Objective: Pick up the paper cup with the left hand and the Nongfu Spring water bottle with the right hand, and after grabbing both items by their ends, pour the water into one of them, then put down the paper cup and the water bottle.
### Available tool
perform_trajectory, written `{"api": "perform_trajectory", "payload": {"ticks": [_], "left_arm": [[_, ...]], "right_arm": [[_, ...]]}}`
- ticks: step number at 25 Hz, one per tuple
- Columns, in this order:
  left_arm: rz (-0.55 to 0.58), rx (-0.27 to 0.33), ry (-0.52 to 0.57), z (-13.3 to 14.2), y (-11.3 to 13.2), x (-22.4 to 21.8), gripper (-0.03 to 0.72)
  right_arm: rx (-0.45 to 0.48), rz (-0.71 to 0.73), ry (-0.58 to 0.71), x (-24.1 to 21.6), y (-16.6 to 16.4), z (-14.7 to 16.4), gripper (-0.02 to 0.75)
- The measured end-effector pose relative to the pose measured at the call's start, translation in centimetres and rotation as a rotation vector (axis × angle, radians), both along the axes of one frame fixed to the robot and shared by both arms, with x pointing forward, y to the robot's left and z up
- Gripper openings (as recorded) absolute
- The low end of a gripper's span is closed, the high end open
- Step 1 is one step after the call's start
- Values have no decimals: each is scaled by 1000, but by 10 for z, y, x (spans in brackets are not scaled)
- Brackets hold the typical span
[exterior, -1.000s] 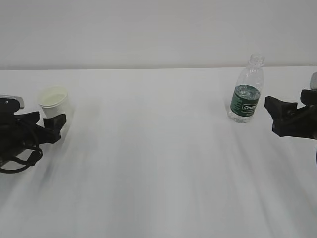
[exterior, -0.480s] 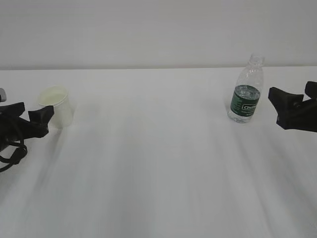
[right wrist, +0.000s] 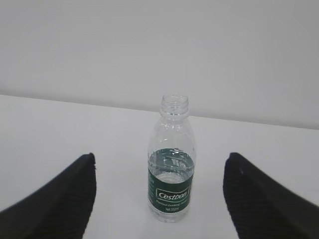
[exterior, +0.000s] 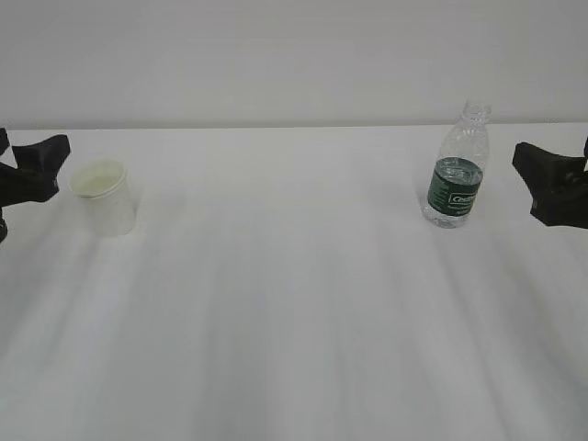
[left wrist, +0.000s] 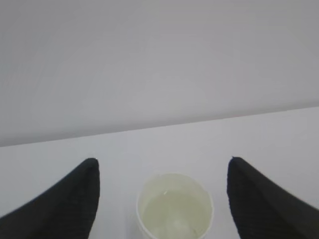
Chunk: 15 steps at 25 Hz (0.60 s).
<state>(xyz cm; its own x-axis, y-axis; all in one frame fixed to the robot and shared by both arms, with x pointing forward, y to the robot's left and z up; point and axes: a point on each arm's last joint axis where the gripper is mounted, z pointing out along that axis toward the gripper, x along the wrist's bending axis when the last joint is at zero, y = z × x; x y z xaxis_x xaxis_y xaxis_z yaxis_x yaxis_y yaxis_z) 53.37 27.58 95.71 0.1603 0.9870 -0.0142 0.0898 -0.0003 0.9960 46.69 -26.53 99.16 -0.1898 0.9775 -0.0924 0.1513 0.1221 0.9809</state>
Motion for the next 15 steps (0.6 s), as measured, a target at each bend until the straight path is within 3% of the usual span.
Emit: {"api": "perform_trajectory", "payload": {"ticks": [15], "left_arm": [[25,29,-55,73,5,-39,577]], "right_arm": [[10,-14,-57,-32,-5,38,591]]}}
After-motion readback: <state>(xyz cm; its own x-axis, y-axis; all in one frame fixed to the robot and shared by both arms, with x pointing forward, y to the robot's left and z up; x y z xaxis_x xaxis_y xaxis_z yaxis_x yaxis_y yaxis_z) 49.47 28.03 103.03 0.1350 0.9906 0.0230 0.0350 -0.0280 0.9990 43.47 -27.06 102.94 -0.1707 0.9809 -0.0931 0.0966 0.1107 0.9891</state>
